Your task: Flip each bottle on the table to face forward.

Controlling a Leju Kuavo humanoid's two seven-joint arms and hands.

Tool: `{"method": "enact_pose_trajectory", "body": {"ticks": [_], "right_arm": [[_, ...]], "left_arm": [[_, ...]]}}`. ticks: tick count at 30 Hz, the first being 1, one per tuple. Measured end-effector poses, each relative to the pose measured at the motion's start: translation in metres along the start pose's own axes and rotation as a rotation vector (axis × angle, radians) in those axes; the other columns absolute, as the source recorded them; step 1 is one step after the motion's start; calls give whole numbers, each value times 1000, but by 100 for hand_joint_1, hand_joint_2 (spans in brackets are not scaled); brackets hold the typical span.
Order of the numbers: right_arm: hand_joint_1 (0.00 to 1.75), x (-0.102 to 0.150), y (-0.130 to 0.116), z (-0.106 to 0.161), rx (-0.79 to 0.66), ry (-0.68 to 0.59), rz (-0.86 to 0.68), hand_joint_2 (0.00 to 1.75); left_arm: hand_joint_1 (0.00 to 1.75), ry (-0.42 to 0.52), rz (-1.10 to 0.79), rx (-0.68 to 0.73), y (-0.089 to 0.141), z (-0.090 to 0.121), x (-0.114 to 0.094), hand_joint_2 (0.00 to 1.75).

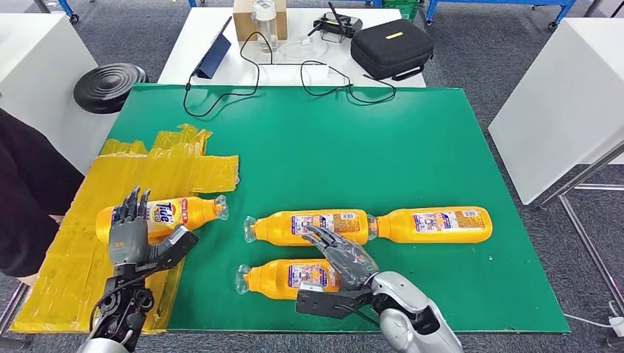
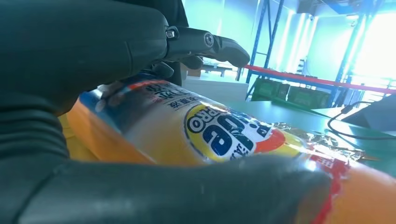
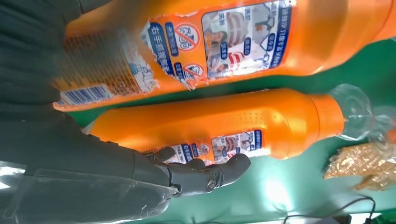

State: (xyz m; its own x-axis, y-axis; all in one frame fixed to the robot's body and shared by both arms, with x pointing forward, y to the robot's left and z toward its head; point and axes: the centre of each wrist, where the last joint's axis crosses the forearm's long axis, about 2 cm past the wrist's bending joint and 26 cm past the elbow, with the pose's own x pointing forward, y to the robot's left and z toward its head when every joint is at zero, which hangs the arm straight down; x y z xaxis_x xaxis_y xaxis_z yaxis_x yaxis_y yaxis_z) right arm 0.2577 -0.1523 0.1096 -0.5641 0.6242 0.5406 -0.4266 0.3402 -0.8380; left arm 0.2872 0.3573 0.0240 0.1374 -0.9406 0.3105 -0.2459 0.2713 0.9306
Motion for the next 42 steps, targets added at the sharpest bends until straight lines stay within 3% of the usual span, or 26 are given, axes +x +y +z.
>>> {"method": "enact_pose_trajectory", "body": {"ticks": [7, 11, 17, 31, 32, 36, 42], "right_arm": [[0, -5, 4, -5, 88, 55, 25, 175], [0, -9, 7, -9, 146, 91, 61, 175], [0, -11, 9, -9, 210, 108, 83, 175], [0, -22, 14, 16, 363, 245, 200, 175], [6, -23, 15, 20, 371, 257, 210, 175], [173, -26, 15, 34, 388, 287, 235, 175], [175, -26, 14, 42, 399, 296, 238, 175]], "left_arm": [[0, 46, 334, 38, -3, 2, 8, 0], [0, 26, 495, 60, 5, 1, 18, 0], [0, -24, 554, 106, 17, -5, 30, 0], [0, -41, 601, 132, 21, -11, 24, 0], [0, -39, 603, 133, 21, -11, 24, 0], [0, -30, 613, 135, 21, -11, 21, 0], [0, -25, 619, 137, 21, -11, 19, 0]]}}
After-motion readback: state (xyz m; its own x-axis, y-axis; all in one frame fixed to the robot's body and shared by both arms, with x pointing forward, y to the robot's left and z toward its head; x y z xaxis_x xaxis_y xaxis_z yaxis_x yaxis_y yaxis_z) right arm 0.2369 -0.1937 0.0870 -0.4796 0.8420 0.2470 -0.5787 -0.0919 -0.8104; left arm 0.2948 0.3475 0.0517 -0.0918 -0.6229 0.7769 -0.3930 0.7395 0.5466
